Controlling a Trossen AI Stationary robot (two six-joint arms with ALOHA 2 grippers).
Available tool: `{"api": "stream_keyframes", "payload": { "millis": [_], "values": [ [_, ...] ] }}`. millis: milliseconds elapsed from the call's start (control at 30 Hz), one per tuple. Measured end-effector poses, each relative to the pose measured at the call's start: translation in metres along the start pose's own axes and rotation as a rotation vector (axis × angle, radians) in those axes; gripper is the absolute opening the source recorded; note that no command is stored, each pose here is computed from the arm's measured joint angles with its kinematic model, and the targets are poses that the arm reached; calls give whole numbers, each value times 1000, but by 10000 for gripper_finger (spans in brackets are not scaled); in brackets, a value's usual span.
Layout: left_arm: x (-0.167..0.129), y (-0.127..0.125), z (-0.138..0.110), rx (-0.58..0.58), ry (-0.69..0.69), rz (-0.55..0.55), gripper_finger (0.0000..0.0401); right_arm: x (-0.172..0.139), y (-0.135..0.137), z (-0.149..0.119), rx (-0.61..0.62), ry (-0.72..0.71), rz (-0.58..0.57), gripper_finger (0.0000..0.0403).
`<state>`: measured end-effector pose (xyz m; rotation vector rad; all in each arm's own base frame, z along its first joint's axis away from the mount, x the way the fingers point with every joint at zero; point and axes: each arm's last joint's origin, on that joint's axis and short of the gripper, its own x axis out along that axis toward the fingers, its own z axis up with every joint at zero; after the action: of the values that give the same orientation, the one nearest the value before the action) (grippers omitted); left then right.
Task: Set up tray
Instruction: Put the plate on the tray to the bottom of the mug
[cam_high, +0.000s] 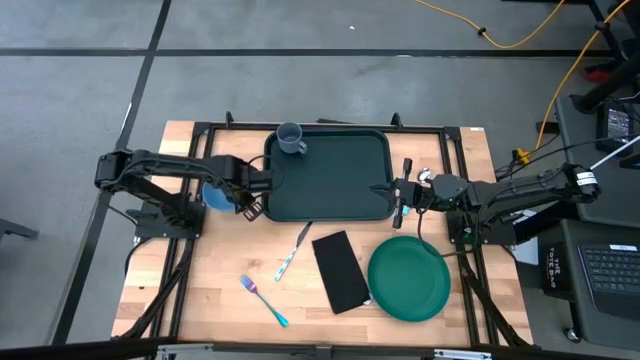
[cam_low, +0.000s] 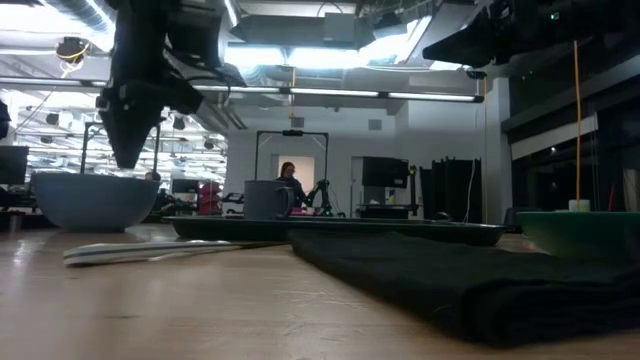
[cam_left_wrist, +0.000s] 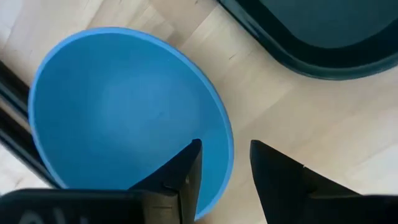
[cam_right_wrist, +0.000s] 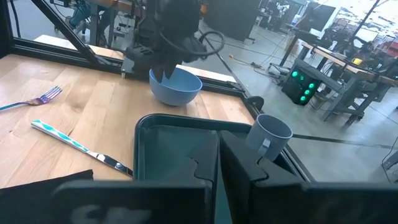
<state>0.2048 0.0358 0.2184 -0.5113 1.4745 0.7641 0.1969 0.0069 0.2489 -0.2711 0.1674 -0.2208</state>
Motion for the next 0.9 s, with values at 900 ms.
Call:
{"api": "stream_keyframes", "payload": {
  "millis": [900],
  "values": [
    [32,2,-9,17,55,-44,127,0,0,0,0,0,0,23]
  ]
}}
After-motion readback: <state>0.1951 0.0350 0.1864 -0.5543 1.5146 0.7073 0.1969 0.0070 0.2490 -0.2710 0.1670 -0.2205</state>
